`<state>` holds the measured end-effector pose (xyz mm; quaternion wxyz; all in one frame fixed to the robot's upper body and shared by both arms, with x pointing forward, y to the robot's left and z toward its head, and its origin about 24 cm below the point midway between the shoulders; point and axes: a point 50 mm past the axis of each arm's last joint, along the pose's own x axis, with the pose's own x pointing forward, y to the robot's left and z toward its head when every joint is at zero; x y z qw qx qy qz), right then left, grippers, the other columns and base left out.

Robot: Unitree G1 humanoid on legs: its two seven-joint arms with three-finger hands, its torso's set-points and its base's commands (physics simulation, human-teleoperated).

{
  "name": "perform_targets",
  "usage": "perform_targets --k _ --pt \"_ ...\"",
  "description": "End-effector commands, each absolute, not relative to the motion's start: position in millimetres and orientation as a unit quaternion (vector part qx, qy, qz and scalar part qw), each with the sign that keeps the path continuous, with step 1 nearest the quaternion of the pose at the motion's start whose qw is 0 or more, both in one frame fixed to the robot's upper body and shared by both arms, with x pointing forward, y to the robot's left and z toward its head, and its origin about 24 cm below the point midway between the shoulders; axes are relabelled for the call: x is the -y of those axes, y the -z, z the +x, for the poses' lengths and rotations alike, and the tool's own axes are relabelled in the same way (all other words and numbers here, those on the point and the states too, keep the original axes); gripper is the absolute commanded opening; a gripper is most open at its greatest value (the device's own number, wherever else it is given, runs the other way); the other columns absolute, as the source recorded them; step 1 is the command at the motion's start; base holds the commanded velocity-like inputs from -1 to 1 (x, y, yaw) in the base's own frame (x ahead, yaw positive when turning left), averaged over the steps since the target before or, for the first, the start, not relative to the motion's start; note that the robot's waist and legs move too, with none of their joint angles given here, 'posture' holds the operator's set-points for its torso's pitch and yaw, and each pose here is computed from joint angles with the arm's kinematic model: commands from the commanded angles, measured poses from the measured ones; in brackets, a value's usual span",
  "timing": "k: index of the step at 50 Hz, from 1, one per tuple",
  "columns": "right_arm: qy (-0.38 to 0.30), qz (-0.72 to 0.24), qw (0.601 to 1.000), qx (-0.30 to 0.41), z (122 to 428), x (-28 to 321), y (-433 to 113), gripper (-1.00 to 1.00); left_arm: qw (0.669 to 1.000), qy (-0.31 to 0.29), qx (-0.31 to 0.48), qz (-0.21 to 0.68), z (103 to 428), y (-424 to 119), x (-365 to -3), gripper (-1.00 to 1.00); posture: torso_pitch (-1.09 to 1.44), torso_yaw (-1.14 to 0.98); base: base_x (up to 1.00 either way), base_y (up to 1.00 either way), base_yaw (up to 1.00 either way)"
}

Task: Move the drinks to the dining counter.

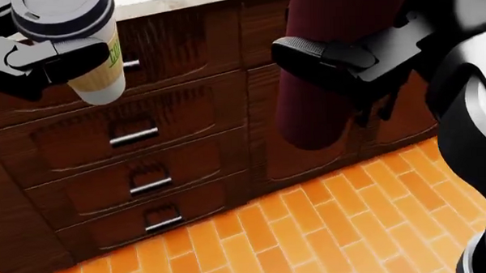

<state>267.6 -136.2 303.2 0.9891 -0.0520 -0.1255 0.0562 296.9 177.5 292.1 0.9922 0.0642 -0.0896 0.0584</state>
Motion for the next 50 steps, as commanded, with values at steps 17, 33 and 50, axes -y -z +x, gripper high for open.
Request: perform_targets --k 17,33,50 --pt "-0.023 -0.039 0.981 0.19 260.1 146.8 -320.6 -1.0 0.987 -0.044 0.141 0.068 288.8 -307.5 -171.4 -1.0 0.0 0.0 0.0 0.0 1.0" --pt "-0.006 -0.03 0.981 0.19 259.7 154.5 -331.9 -1.0 0.986 -0.027 0.144 0.077 290.0 -320.9 -160.1 -1.0 0.0 0.0 0.08 -0.02 0.44" --pt "0.002 -0.024 0.98 0.199 256.3 160.9 -343.6 -1.0 0.985 -0.02 0.154 0.081 289.1 -333.1 -154.3 -1.0 0.0 0.0 0.7 -0.27 -0.06"
